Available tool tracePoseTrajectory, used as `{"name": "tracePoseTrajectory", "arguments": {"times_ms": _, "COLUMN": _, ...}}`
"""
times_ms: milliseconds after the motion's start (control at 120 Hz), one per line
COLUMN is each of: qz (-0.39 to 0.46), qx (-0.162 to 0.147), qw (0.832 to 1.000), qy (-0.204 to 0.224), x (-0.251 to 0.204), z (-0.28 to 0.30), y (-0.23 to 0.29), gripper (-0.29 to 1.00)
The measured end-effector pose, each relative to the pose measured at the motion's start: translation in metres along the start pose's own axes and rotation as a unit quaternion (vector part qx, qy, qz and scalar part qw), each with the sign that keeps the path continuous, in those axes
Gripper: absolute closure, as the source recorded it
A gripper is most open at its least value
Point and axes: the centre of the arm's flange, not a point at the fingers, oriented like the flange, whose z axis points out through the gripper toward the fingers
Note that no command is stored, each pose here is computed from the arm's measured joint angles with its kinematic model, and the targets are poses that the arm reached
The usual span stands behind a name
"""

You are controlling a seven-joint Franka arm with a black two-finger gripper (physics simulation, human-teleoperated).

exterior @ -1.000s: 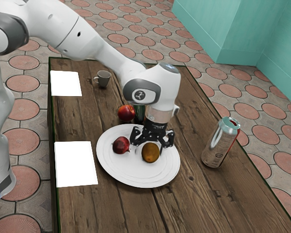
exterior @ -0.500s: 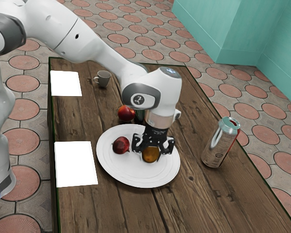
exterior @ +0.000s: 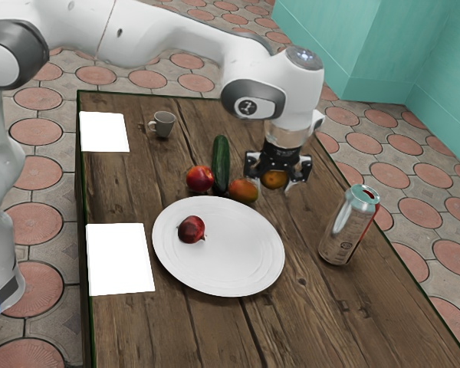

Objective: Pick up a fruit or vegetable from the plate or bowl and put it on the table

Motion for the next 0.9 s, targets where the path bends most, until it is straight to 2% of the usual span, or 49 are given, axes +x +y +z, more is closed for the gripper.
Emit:
{"name": "tracePoseTrajectory", "arguments": {"times_ms": 58, "qz": 0.005, "qx": 0.007, "qw": 1.000, "qy": 0.012, "x": 0.018, "z": 0.004, "y": 0.007, "gripper": 0.32}}
{"name": "tracePoseTrajectory", "arguments": {"times_ms": 92, "qz": -0.005, "qx": 0.015, "qw": 1.000, "qy": 0.017, "x": 0.043, "z": 0.011, "y": 0.009, "gripper": 0.32}}
{"name": "tracePoseTrajectory", "arguments": {"times_ms": 142, "qz": -0.054, "qx": 0.033, "qw": 0.998, "qy": 0.024, "x": 0.121, "z": 0.027, "y": -0.004, "gripper": 0.32}}
{"name": "tracePoseTrajectory", "arguments": {"times_ms": 217, "qz": -0.156, "qx": 0.064, "qw": 0.985, "qy": 0.029, "x": 0.260, "z": 0.051, "y": -0.065, "gripper": 0.33}}
{"name": "tracePoseTrajectory", "arguments": {"times_ms": 275, "qz": -0.178, "qx": 0.071, "qw": 0.981, "qy": 0.030, "x": 0.300, "z": 0.054, "y": -0.089, "gripper": 0.33}}
{"name": "tracePoseTrajectory", "arguments": {"times_ms": 467, "qz": -0.108, "qx": 0.066, "qw": 0.992, "qy": 0.020, "x": 0.273, "z": 0.051, "y": -0.066, "gripper": 0.37}}
{"name": "tracePoseTrajectory", "arguments": {"times_ms": 558, "qz": -0.089, "qx": 0.068, "qw": 0.994, "qy": 0.013, "x": 0.274, "z": 0.055, "y": -0.066, "gripper": 0.19}}
{"name": "tracePoseTrajectory", "arguments": {"times_ms": 675, "qz": -0.066, "qx": 0.061, "qw": 0.996, "qy": 0.004, "x": 0.269, "z": 0.053, "y": -0.064, "gripper": 0.08}}
{"name": "tracePoseTrajectory", "arguments": {"times_ms": 792, "qz": -0.002, "qx": 0.011, "qw": 0.999, "qy": -0.033, "x": 0.186, "z": 0.013, "y": -0.033, "gripper": 0.04}}
{"name": "tracePoseTrajectory", "arguments": {"times_ms": 900, "qz": 0.059, "qx": -0.013, "qw": 0.997, "qy": -0.052, "x": 0.117, "z": -0.010, "y": -0.011, "gripper": 0.02}}
